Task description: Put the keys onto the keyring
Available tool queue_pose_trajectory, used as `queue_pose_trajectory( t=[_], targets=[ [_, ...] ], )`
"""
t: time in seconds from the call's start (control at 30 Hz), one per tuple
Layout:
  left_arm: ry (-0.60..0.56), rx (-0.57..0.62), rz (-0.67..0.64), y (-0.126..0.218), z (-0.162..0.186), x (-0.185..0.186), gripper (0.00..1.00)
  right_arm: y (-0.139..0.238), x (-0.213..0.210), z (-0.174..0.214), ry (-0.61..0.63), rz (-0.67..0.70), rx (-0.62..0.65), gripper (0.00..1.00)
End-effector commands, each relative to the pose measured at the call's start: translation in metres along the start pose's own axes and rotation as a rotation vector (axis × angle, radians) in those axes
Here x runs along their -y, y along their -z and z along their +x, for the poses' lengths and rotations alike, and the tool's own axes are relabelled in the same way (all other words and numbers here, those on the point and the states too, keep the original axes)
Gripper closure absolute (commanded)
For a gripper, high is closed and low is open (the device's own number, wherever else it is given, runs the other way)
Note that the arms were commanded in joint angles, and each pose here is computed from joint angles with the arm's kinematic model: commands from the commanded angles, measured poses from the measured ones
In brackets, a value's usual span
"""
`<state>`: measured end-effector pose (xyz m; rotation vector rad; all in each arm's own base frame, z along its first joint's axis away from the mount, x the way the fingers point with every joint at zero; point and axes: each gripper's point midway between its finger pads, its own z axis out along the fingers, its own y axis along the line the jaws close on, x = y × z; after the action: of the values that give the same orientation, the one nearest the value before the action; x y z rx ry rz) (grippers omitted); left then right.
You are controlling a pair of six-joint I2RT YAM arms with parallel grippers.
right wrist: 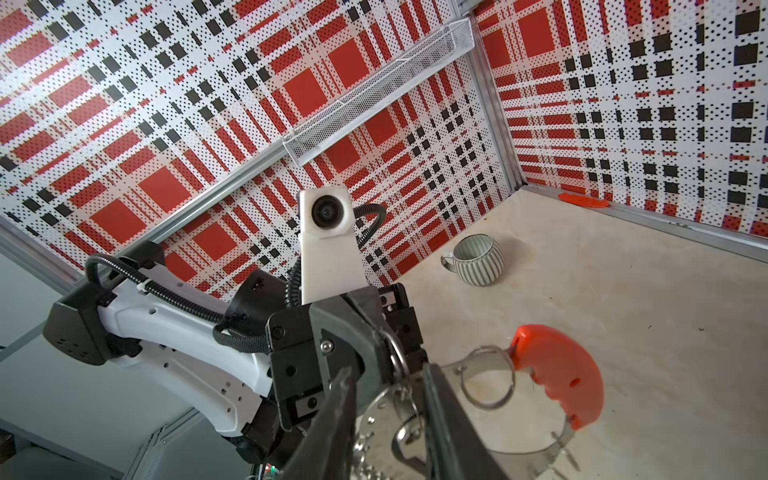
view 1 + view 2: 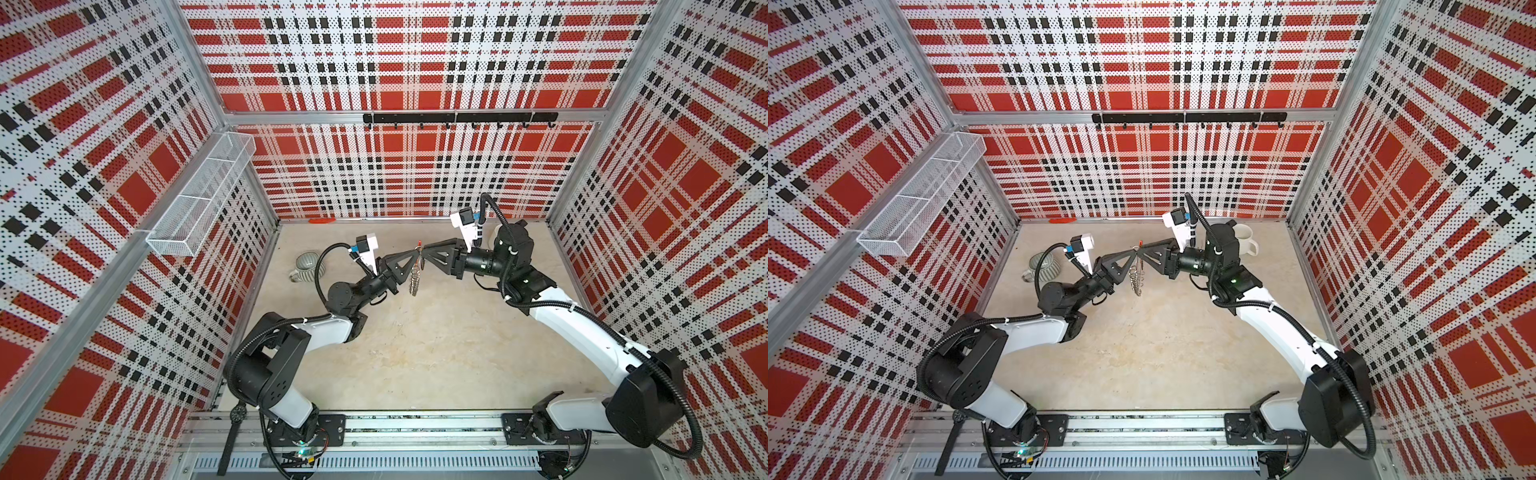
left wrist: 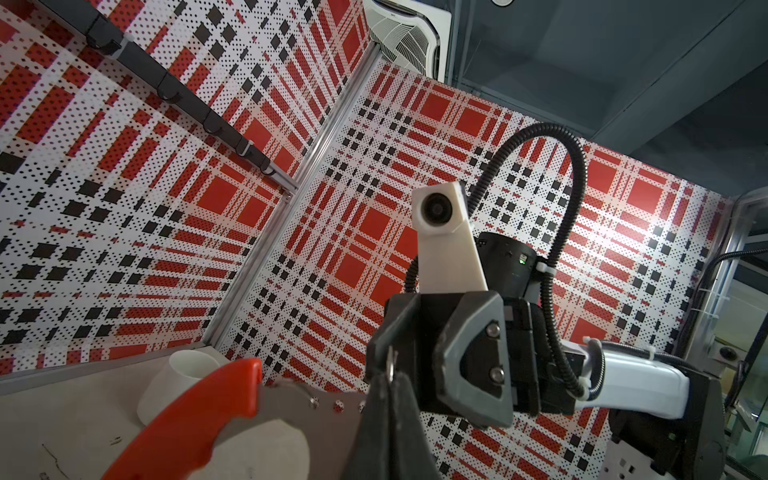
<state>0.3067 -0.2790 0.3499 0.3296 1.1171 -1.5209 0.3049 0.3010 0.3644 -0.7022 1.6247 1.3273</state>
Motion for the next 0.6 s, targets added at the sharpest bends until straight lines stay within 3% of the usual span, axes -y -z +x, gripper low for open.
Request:
queue_pose_trajectory(
  t=[0.0, 0.1, 0.4, 0.57],
  targets=[
    [-0.123, 0.154, 0.178, -0.0010, -0.0406, 0.0469, 1.00, -0.0042, -0.0044, 0.0010, 0.013, -0.035, 0.005, 0.77],
    [-0.133, 0.155, 0.179, -0.0008, -0.0411, 0.0477, 1.00, -0.0050, -0.0048, 0.0009, 0.017, -0.039, 0.008, 0.86],
    [-0.131, 0.162, 0.179, -0.0014, -0.0428, 0.0474, 1.00, -0.0083, -0.0024, 0.0050, 0.007, -0.044, 0.000, 0.81],
    [-0.126, 0.161, 0.183, -0.0020, -0.0425, 0.0485, 1.00, -0.0084, -0.0042, 0.0059, 0.007, -0.053, -0.001, 0.89]
  ],
)
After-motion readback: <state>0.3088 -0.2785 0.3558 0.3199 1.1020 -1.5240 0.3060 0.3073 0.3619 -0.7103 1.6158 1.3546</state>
